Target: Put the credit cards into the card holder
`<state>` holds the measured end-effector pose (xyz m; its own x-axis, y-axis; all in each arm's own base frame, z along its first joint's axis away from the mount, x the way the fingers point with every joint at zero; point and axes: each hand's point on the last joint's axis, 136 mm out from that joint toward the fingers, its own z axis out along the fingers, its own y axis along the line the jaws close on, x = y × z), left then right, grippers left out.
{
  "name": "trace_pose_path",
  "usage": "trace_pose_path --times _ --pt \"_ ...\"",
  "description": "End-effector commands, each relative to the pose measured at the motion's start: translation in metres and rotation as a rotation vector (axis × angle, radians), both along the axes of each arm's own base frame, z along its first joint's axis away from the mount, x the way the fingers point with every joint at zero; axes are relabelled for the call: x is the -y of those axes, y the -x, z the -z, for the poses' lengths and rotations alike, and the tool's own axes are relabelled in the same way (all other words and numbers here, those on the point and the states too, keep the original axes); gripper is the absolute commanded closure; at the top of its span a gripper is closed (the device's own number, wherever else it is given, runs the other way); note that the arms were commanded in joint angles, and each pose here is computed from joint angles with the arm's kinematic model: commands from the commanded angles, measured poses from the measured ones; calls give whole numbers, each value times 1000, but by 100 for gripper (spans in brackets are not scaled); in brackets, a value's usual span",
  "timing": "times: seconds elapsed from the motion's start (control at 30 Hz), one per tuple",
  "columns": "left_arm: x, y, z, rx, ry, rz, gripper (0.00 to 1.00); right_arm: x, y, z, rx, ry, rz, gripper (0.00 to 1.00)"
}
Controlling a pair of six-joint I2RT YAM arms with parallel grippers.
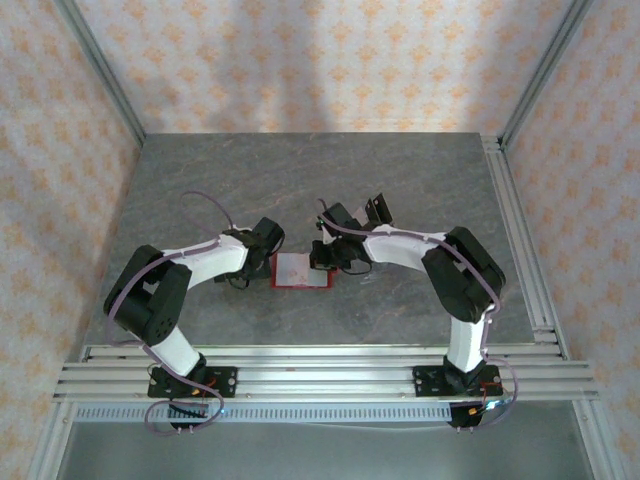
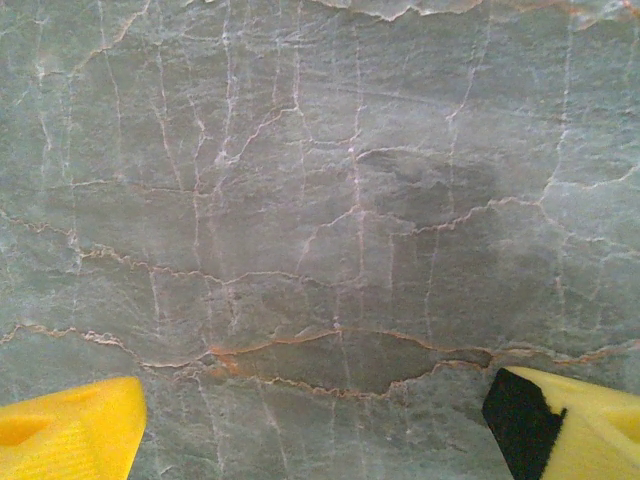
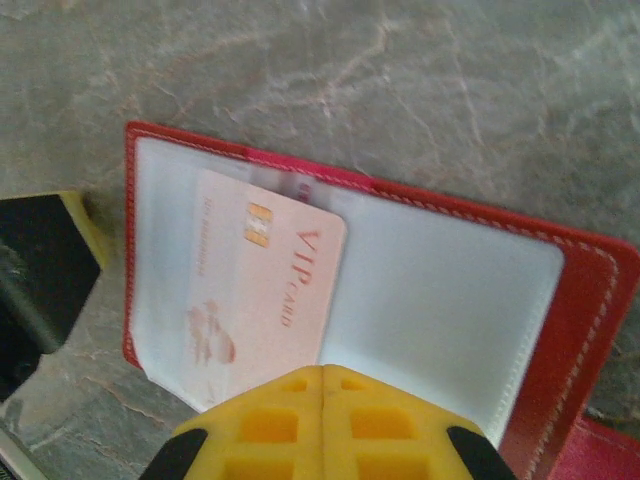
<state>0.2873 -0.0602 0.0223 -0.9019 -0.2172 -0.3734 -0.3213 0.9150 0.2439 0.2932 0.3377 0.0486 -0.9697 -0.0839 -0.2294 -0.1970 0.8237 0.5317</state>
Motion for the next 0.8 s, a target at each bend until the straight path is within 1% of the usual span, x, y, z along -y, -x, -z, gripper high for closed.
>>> trace_pose_path --times 0.0,0.4,0.77 --pt "10 3 17 -37 31 29 8 2 -1 5 10 52 -15 100" --pt "15 9 23 -46 28 38 8 -1 1 10 4 57 -30 100" --pt "19 9 23 -47 24 47 8 -14 -2 15 -10 23 -24 100"
